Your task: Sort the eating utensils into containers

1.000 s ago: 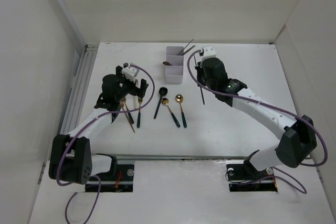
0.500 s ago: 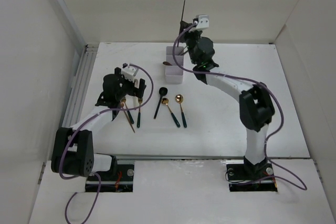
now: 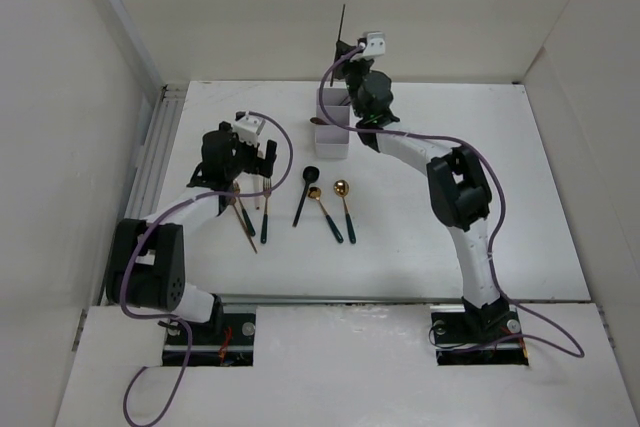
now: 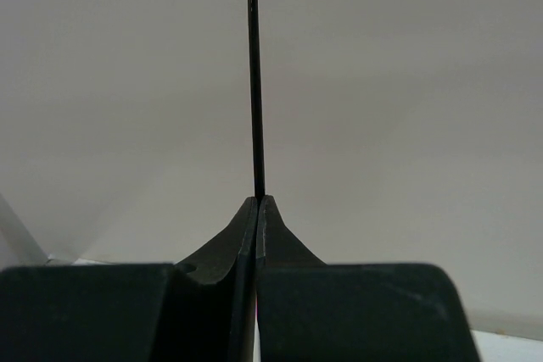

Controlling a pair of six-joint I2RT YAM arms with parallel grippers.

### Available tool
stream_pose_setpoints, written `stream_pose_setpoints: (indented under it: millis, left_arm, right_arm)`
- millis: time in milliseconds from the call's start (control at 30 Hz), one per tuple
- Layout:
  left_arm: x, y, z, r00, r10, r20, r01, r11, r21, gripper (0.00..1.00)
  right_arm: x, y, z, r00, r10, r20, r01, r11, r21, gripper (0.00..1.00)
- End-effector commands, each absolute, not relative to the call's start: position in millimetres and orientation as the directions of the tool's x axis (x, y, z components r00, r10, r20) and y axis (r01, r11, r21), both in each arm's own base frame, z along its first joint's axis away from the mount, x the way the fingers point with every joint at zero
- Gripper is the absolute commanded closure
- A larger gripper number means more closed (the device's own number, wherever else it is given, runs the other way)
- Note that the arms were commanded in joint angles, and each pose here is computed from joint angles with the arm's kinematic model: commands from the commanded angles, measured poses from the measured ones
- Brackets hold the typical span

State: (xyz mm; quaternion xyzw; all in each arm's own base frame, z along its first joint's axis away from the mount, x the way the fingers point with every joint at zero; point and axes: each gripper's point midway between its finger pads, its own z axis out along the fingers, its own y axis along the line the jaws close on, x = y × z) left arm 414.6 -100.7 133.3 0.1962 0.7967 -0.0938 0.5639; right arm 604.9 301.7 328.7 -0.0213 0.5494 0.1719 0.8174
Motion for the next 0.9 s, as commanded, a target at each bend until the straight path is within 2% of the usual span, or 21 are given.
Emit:
stream_pose_setpoints:
  millis: [0,100,500,667,767,867]
  left_arm:
    - [432,-98,161,-0.218,0.201,-0.955,0.394,0.914,0.102,0.01]
    - [437,-98,161,-0.213,0.209,-0.955,0.395,0.912,0.111,0.01]
    - [440,-95,165,-0.204,0.217,-0.955,0.380,0.916,0.127,0.01]
    - [437,-95,164,-0.204,0.217,-0.955,0.380,0.916,0.127,0.01]
    - [435,-94,164,-0.204,0.217,-0.955,0.380,0.916,0.127,0.01]
    - [433,-92,164,-0.211,0.205,-0.956,0.365,0.924,0.118,0.01]
  right_arm:
    - [596,289,359,0.392,0.325,-0.860,-0.308,0.928,0.210,1.00]
    - [609,289,325,0.341,0.295,-0.893,-0.264,0.941,0.210,1.00]
    - [614,290,266,0.229,0.241,-0.943,-0.231,0.955,0.188,0.99]
    - [603,284,270,0.216,0.244,-0.945,-0.231,0.954,0.193,0.83]
    - [595,279,276,0.230,0.252,-0.940,-0.234,0.952,0.198,0.66]
    - [587,275,277,0.232,0.253,-0.939,-0.234,0.952,0.198,0.59]
